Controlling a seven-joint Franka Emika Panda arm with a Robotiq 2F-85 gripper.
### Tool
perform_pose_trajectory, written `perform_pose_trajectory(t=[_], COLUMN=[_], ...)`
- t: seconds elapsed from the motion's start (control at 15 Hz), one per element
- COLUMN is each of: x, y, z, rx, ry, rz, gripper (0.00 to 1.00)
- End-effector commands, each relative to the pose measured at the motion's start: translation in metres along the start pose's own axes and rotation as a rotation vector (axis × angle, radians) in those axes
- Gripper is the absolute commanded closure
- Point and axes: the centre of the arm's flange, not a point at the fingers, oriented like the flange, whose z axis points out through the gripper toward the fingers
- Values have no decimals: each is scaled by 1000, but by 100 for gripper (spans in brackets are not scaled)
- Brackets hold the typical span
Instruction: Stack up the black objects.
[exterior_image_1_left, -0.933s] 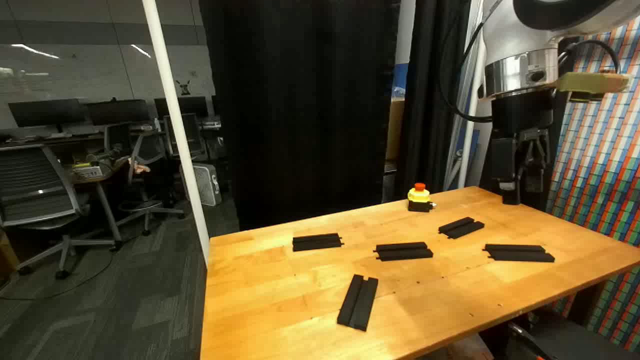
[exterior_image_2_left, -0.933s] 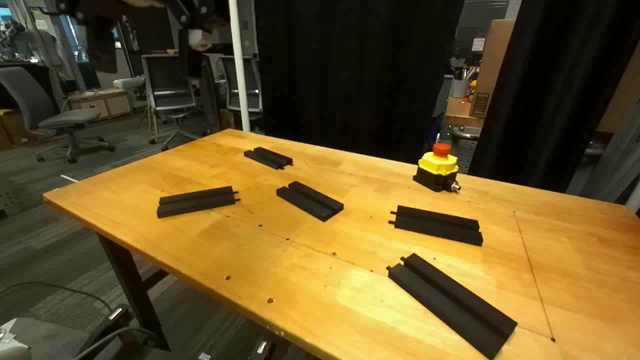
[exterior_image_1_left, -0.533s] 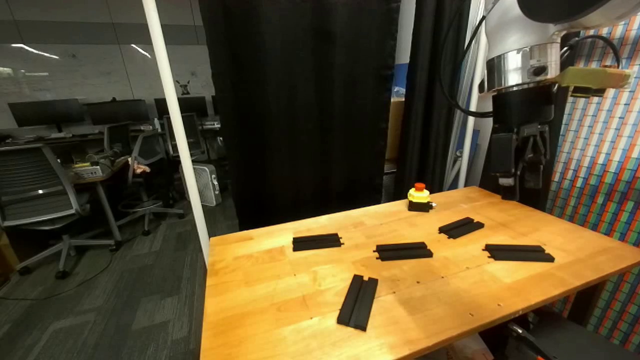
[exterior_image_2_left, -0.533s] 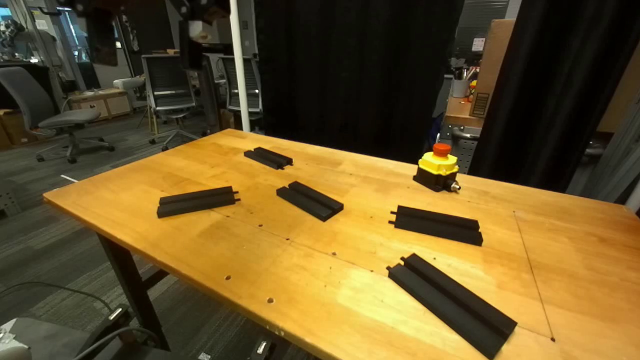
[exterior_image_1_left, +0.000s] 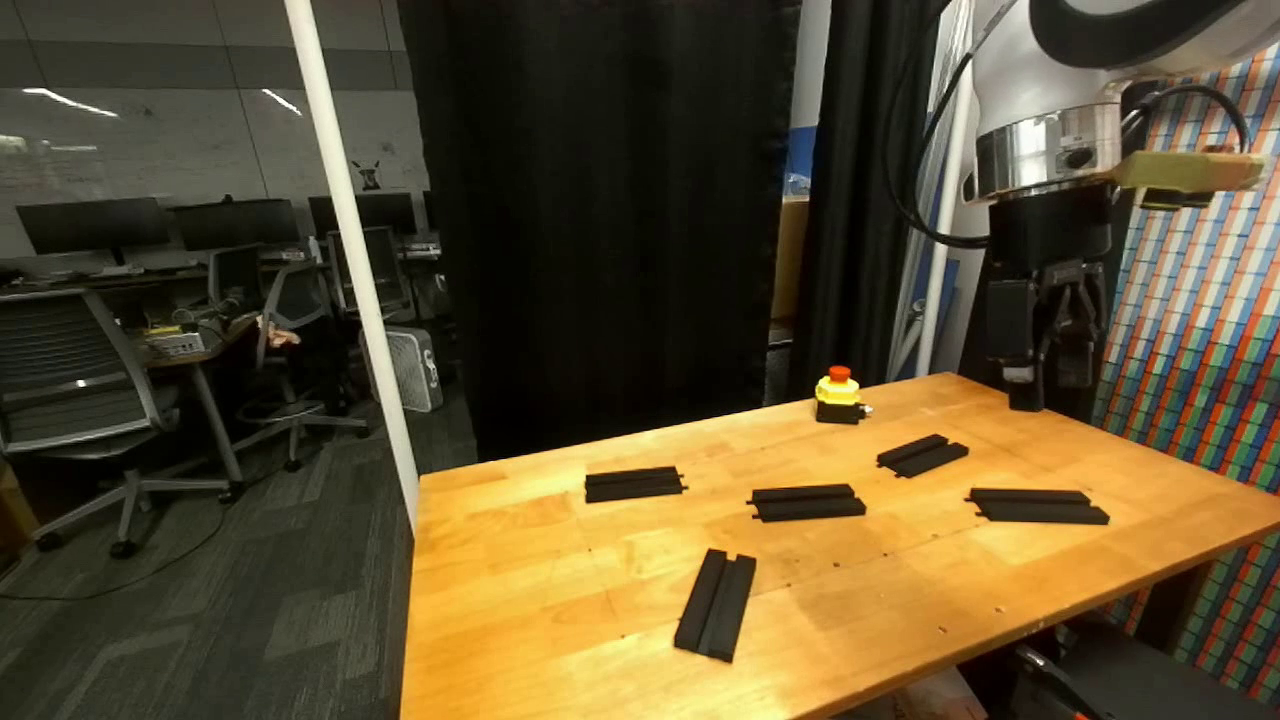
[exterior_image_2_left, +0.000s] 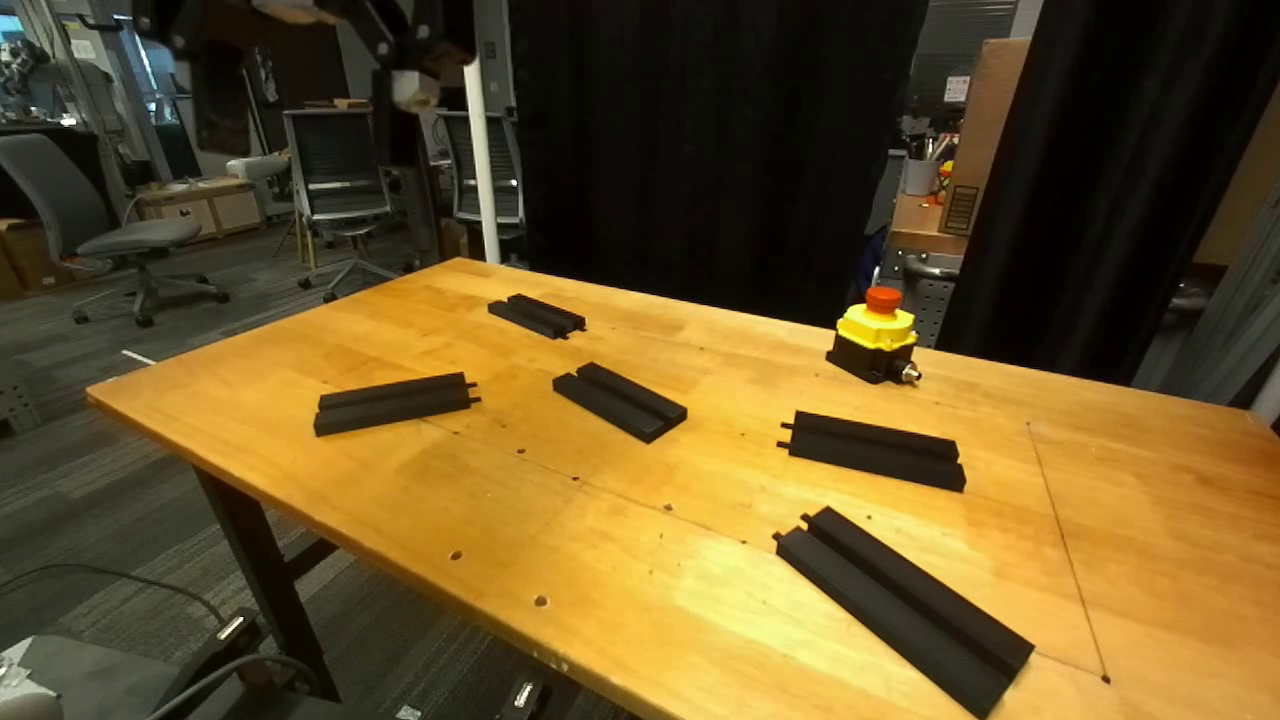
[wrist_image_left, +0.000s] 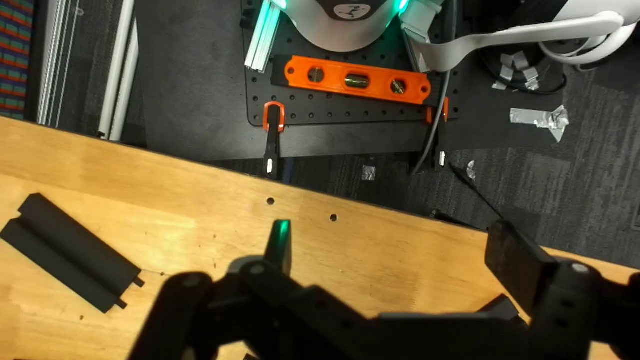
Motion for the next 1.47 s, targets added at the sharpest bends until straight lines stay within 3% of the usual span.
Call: perform_pose_trajectory(t=[0.0, 0.2, 0.6, 1.4], x=[3, 10, 24, 68], y=[17, 30, 61, 113], z=[7, 18, 42, 106], rx=[-22, -2, 79, 321], ry=[33, 104, 167, 126], rz=[44, 199, 493, 1067], gripper=[0, 0, 0, 0])
